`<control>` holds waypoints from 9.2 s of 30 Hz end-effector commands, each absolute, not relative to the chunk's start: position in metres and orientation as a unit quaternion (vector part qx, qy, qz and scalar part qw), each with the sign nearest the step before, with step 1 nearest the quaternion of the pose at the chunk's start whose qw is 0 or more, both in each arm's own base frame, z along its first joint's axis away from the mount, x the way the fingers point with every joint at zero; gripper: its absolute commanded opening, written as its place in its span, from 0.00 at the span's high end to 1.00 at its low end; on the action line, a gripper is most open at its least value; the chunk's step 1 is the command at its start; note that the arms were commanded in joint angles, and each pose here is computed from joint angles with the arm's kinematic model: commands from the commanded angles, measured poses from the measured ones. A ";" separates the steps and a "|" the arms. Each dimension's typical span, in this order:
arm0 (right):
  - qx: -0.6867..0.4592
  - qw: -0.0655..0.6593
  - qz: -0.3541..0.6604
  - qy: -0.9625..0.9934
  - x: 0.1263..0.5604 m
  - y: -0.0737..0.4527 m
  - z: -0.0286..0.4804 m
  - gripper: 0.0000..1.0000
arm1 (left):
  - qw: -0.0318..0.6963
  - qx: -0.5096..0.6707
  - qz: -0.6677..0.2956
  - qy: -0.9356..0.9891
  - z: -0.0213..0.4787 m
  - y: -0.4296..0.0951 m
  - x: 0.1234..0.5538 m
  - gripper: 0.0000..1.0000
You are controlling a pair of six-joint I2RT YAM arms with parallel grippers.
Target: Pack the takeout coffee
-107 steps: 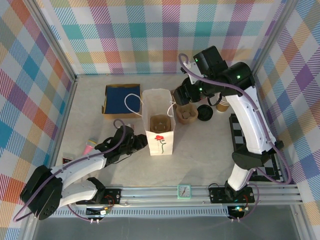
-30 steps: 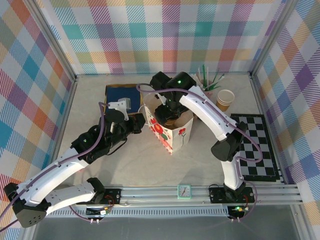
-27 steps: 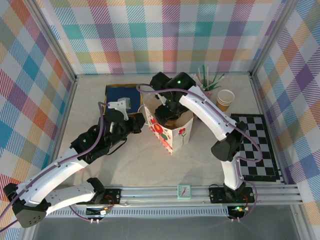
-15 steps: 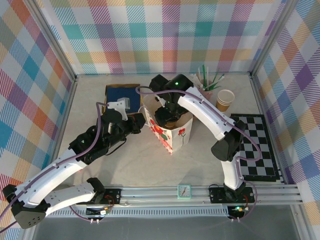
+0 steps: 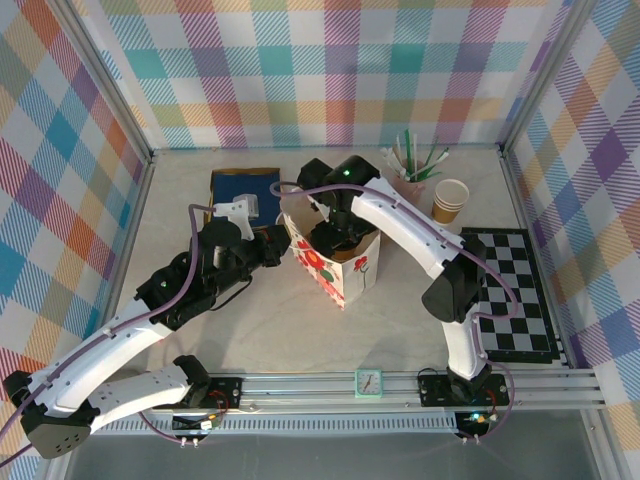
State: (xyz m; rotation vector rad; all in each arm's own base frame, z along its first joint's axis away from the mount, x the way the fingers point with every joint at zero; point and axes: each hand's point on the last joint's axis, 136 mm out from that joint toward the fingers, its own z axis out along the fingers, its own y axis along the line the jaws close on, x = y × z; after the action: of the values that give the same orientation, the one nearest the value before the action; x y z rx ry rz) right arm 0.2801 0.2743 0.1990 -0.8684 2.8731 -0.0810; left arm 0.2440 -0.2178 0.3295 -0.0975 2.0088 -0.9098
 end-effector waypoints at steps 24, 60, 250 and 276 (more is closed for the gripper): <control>-0.299 0.053 -0.023 0.952 0.273 0.277 0.173 0.58 | 0.472 -0.045 -0.382 0.793 0.352 -0.211 0.243 0.50; -0.288 0.061 0.000 0.956 0.268 0.277 0.157 0.58 | 0.470 -0.053 -0.372 0.799 0.340 -0.209 0.246 0.49; -0.244 0.027 0.001 0.969 0.276 0.258 0.085 0.60 | 0.501 -0.063 -0.356 0.786 0.354 -0.196 0.249 0.69; -0.231 0.039 0.013 0.972 0.270 0.257 0.121 0.60 | 0.508 -0.067 -0.349 0.785 0.358 -0.193 0.250 0.70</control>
State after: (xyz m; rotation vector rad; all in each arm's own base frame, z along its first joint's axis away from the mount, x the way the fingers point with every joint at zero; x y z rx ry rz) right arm 0.2703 0.2585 0.0968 -0.7400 3.0042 0.0148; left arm 0.2473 -0.2006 0.3428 -0.1487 1.9396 -0.8587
